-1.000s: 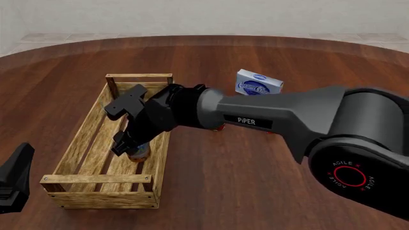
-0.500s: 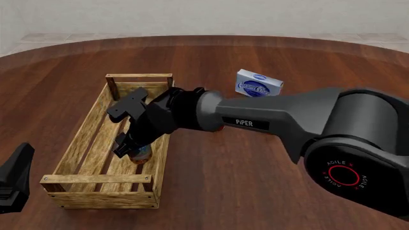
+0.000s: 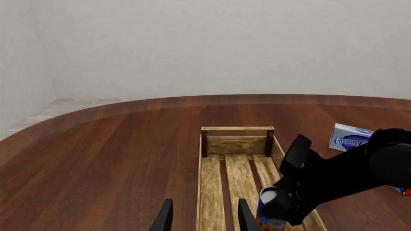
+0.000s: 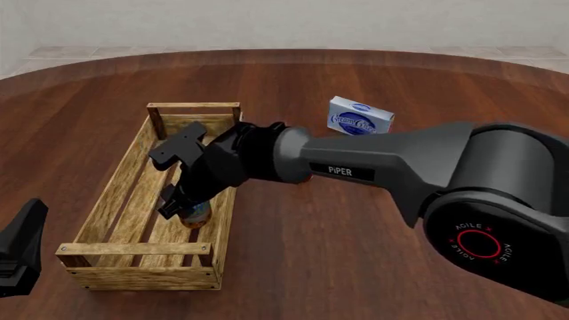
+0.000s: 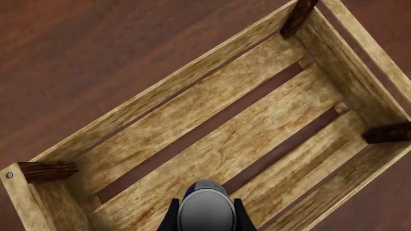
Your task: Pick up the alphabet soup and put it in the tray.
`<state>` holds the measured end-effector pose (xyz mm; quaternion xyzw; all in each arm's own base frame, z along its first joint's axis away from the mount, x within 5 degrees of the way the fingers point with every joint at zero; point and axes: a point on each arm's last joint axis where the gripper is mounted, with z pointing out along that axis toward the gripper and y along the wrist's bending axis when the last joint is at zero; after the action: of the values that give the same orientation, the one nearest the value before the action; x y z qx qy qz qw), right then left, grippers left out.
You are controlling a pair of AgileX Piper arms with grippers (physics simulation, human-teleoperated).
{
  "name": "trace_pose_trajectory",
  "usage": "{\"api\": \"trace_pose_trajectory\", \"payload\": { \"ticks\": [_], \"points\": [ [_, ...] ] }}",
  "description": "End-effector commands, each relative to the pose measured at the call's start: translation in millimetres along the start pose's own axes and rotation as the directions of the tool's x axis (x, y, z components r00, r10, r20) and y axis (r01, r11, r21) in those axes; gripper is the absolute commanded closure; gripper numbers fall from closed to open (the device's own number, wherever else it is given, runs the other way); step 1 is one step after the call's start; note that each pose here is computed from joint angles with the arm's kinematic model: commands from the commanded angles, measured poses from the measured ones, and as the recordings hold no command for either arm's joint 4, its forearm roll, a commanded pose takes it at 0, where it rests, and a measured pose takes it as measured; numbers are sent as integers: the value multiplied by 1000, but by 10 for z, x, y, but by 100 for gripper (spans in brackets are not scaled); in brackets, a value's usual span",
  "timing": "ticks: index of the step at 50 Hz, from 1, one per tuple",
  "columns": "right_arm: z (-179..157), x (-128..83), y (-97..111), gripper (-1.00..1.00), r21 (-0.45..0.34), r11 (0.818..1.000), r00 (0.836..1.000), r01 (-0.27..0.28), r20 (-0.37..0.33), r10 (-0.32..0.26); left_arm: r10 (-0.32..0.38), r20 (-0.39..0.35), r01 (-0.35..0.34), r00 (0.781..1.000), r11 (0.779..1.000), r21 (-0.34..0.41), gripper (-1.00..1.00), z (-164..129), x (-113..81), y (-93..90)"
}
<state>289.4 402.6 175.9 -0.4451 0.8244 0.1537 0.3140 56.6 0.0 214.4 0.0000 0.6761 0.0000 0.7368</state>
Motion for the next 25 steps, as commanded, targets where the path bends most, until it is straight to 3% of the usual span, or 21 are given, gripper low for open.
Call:
{"api": "trace_pose_trajectory", "payload": {
  "ticks": [1, 2, 3, 4, 25],
  "points": [
    [69, 49, 9, 100, 1, 1000, 1000, -9, -11, 9, 0, 0, 0, 1000, 1000, 0, -100, 0, 0, 0],
    [59, 54, 41, 100, -4, 1000, 1000, -5, -9, 5, 0, 0, 0, 1000, 1000, 0, -100, 0, 0, 0],
    [72, 44, -64, 100, 10, 1000, 1000, -7, -11, 7, 0, 0, 0, 1000, 1000, 0, -100, 0, 0, 0],
    [70, 54, 20, -100, -1, 1000, 1000, -10, -13, 10, 0, 0, 0, 1000, 1000, 0, -100, 0, 0, 0],
    [-29, -2, -36, -100, 7, 1000, 1000, -18, 1, 18, 0, 0, 0, 1000, 1000, 0, -100, 0, 0, 0]
  ]
}}
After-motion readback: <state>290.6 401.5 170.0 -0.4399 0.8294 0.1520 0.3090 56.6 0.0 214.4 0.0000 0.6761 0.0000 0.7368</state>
